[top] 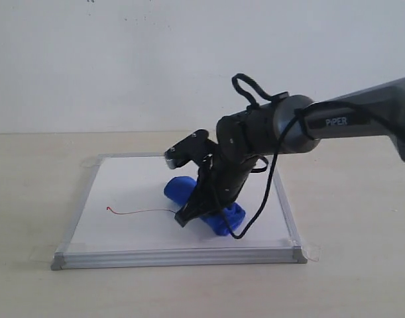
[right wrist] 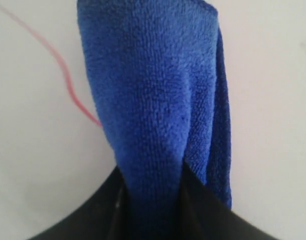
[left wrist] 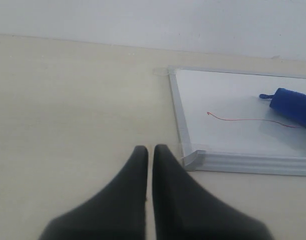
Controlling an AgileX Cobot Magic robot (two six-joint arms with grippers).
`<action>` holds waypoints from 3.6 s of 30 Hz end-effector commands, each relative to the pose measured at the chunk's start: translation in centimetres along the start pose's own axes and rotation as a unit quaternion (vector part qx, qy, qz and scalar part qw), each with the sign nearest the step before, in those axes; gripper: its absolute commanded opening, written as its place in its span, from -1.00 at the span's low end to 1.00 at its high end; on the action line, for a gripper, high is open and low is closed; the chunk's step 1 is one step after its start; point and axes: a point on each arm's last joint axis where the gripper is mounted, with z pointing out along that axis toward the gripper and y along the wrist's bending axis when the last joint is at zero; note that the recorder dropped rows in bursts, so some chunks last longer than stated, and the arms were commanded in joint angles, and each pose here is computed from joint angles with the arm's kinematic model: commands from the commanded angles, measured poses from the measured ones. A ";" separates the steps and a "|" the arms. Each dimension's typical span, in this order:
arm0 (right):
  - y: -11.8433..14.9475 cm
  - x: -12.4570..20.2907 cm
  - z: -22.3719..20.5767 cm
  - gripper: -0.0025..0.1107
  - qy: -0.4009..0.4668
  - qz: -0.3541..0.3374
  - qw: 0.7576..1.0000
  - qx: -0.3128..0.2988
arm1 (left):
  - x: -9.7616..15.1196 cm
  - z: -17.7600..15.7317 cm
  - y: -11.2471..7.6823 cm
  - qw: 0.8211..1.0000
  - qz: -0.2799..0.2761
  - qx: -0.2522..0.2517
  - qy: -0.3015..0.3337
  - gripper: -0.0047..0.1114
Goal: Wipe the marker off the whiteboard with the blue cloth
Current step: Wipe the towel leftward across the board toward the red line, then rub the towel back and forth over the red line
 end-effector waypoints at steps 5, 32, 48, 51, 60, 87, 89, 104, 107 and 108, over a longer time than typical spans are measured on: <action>-1.6 -0.2 -0.2 -0.96 0.027 0.017 0.999 0.008 | -0.1 0.0 -0.1 1.000 -0.008 0.004 -0.002 -0.85; 1.1 -0.3 0.7 -0.96 0.041 -0.027 0.999 0.004 | -0.1 0.0 -0.1 1.000 -0.008 0.004 -0.002 -0.85; 1.1 -1.5 0.8 -0.96 -0.025 0.027 0.999 -0.010 | -0.1 0.0 -0.1 1.000 -0.008 0.004 -0.002 -0.85; 3.8 -2.1 0.7 -0.96 -0.039 -0.003 0.999 -0.035 | -0.1 0.0 -0.1 1.000 -0.008 0.004 -0.002 -0.85; 0.1 -1.3 0.8 -0.96 -0.027 0.008 1.000 -0.001 | -0.1 0.0 -0.1 1.000 -0.008 0.004 -0.002 -0.85; 0.1 -2.3 0.7 -0.96 -0.077 0.032 0.996 0.022 | -0.1 0.0 -0.1 1.000 -0.008 0.004 -0.002 -0.85; -1.1 -2.1 0.7 -0.96 -0.079 0.051 0.995 0.028 | -0.1 0.0 -0.1 1.000 -0.008 0.004 -0.002 -0.85; 3.9 -6.2 0.3 -0.96 -0.068 0.030 0.997 -0.020 | -0.1 0.0 -0.1 1.000 -0.008 0.004 -0.002 -0.85; 3.4 -6.2 0.2 -0.96 -0.062 0.023 0.998 -0.016 | -0.1 0.0 -0.1 1.000 -0.008 0.004 -0.002 -0.85; 2.9 -5.9 0.5 -0.96 -0.053 0.027 0.998 -0.014 | -0.1 0.0 -0.1 1.000 -0.008 0.004 -0.002 -0.85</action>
